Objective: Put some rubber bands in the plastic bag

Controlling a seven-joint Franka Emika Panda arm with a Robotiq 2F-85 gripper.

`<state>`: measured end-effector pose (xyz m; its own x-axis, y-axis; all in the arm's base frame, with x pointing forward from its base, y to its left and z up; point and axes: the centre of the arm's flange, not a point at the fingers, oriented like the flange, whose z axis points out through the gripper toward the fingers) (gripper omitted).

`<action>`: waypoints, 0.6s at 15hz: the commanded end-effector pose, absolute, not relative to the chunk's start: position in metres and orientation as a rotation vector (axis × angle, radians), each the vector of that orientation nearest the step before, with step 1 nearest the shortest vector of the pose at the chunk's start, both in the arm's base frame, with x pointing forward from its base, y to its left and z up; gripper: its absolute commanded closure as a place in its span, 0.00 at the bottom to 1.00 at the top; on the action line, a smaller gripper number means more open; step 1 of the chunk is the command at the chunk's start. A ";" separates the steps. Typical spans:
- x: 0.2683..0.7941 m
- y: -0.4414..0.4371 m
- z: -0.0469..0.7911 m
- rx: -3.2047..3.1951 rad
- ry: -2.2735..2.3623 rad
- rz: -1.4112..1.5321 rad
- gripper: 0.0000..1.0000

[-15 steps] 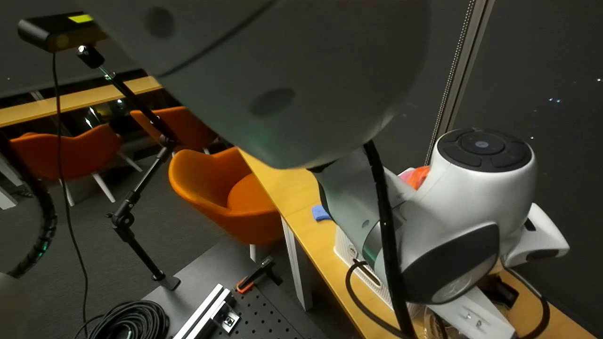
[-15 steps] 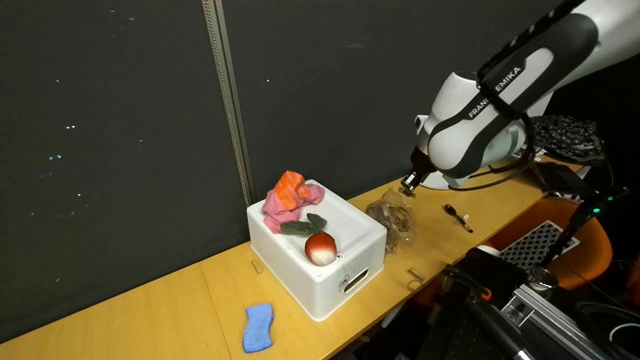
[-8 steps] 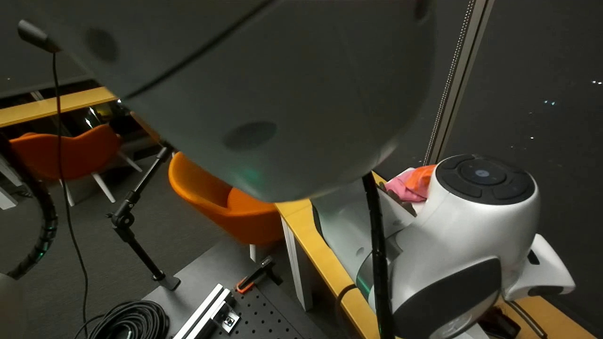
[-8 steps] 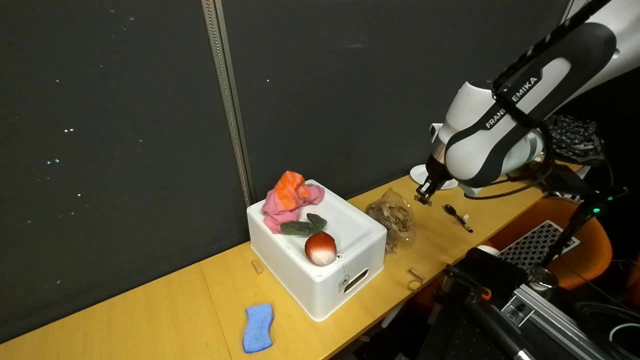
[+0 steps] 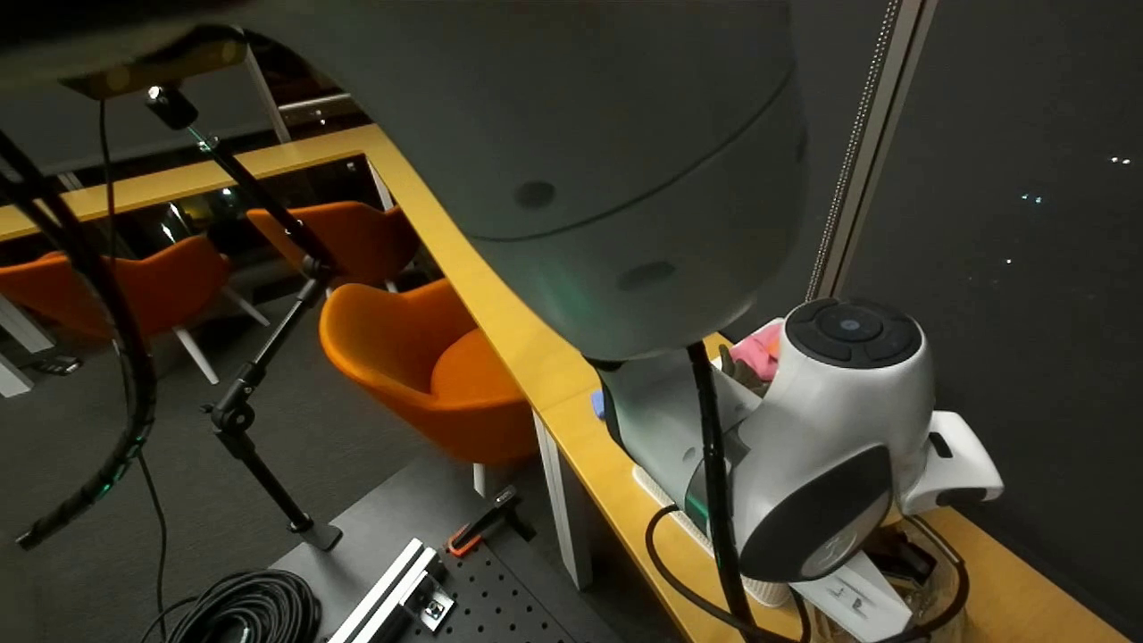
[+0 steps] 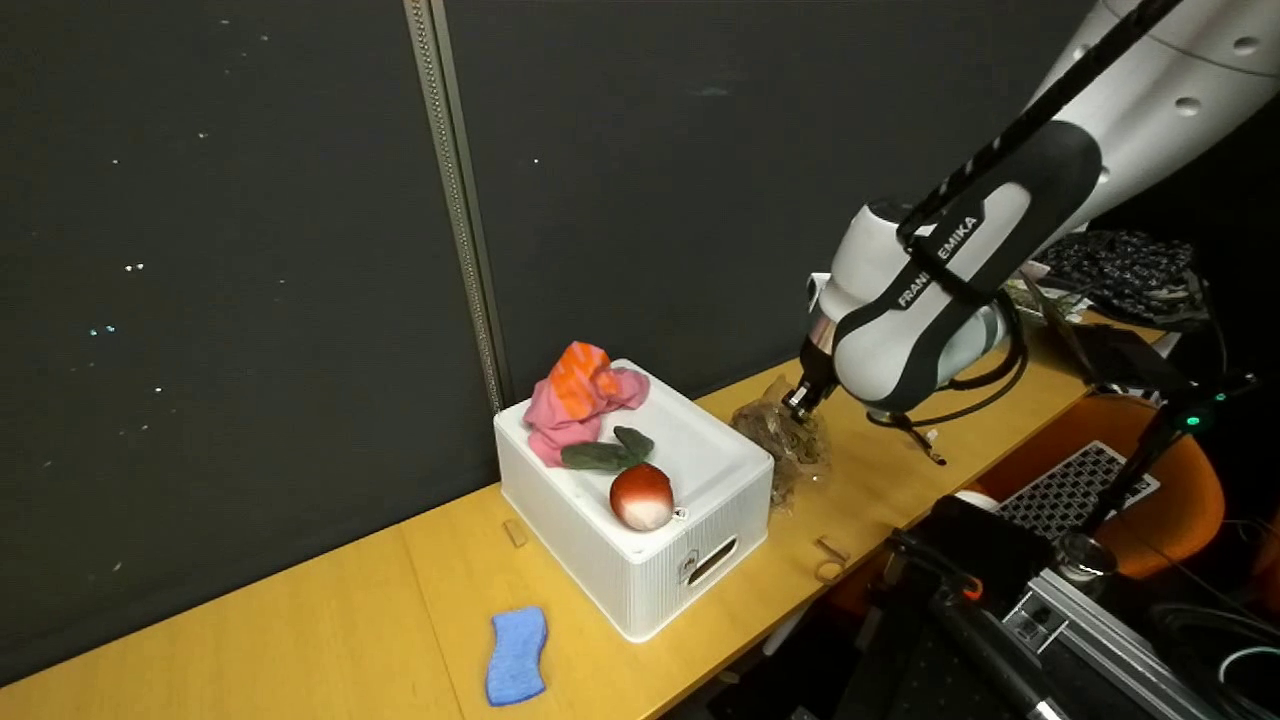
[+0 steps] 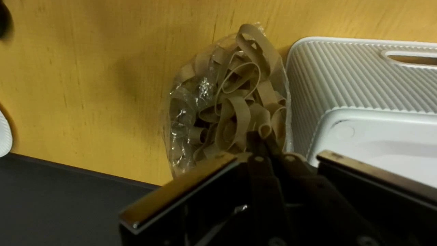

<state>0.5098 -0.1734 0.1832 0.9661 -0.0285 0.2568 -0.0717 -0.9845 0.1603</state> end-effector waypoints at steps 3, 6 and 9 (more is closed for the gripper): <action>0.535 -0.185 0.160 2.911 -0.114 0.403 0.99; 0.536 -0.190 0.159 2.904 -0.127 0.399 0.72; 0.535 -0.191 0.163 2.908 -0.138 0.393 0.59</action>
<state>0.5316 -0.1912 0.1591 0.9649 -0.0570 0.2562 -0.1057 -0.9779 0.1804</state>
